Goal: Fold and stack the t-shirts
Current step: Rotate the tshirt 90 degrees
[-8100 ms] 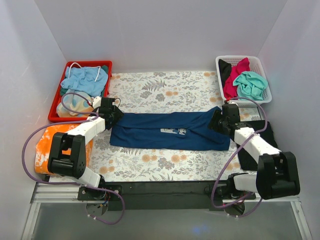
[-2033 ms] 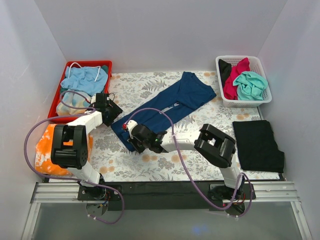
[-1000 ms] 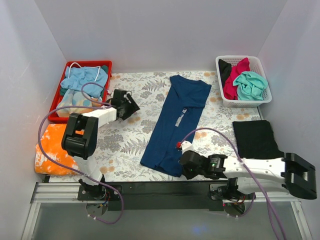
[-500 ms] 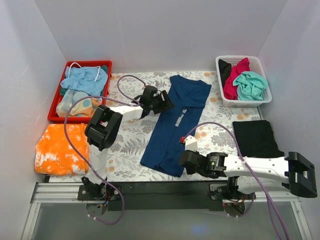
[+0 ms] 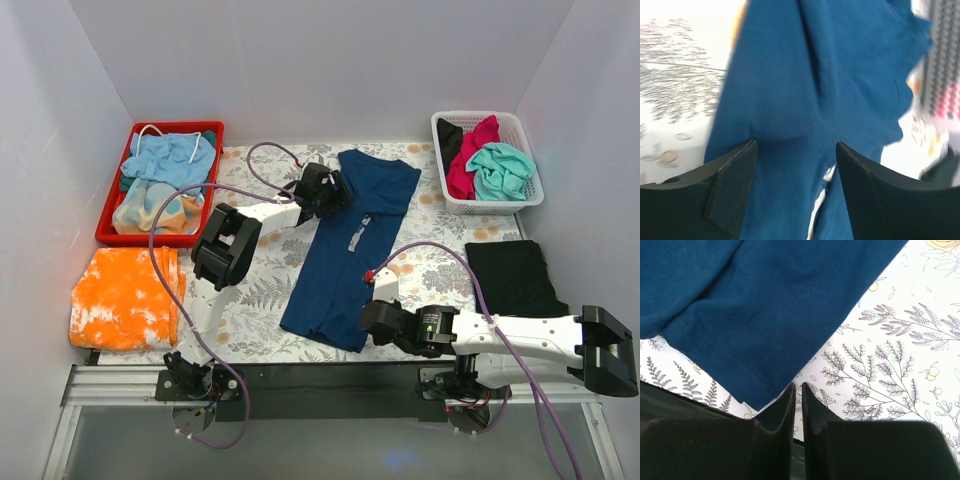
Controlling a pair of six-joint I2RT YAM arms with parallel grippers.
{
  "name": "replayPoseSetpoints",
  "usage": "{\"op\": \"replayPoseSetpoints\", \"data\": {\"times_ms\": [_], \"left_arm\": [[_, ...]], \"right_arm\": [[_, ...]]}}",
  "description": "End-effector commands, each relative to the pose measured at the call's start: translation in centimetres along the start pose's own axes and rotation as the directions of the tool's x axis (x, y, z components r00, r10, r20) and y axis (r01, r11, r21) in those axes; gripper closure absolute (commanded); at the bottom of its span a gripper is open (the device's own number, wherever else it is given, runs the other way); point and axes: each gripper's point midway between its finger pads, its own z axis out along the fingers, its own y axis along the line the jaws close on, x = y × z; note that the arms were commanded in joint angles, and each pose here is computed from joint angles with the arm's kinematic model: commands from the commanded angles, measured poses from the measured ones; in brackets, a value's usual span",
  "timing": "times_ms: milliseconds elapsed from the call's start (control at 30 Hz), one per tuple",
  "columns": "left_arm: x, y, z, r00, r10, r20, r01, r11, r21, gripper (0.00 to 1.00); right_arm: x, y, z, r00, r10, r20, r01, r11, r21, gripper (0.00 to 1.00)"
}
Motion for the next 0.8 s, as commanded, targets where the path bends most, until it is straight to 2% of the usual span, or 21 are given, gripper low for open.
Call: {"op": "replayPoseSetpoints", "data": {"times_ms": [0, 33, 267, 433, 500, 567, 667, 767], "left_arm": [[-1.0, 6.1, -2.3, 0.995, -0.037, 0.093, 0.066, 0.94, -0.336, 0.35], [-1.5, 7.2, -3.2, 0.99, -0.031, 0.135, 0.082, 0.918, -0.388, 0.34], [-2.6, 12.7, -6.6, 0.971, -0.084, 0.222, 0.194, 0.818, -0.541, 0.33], [-4.1, 16.9, -9.0, 0.947, -0.144, 0.287, 0.291, 0.762, -0.578, 0.33], [-4.8, 17.3, -8.9, 0.945, -0.161, 0.283, 0.298, 0.777, -0.554, 0.33], [-5.3, 16.9, -8.3, 0.958, -0.134, 0.255, 0.255, 0.806, -0.534, 0.33], [-5.8, 14.1, -6.2, 0.978, -0.118, 0.173, 0.183, 0.887, -0.425, 0.34], [-7.2, 11.3, -5.6, 0.983, -0.08, 0.166, 0.13, 0.94, -0.316, 0.35]], "right_arm": [[-0.8, -0.3, 0.1, 0.999, 0.024, 0.049, -0.025, 0.999, 0.022, 0.85], [-0.9, -0.3, 0.2, 0.999, 0.02, 0.048, -0.021, 0.999, 0.023, 0.85], [-0.6, -0.1, 0.6, 1.0, 0.002, 0.029, -0.003, 0.999, 0.043, 0.85], [-0.3, -0.4, 0.9, 1.0, 0.005, 0.022, -0.006, 0.998, 0.057, 0.85], [-0.3, -0.4, 1.0, 1.0, -0.004, 0.019, 0.003, 0.998, 0.067, 0.85], [-0.3, -0.3, 1.3, 1.0, -0.023, 0.01, 0.022, 0.997, 0.08, 0.85], [-0.9, 0.3, 1.7, 0.997, -0.071, 0.003, 0.07, 0.993, 0.099, 0.84], [-2.2, 1.4, 2.3, 0.992, -0.125, 0.014, 0.122, 0.985, 0.118, 0.84]]}}
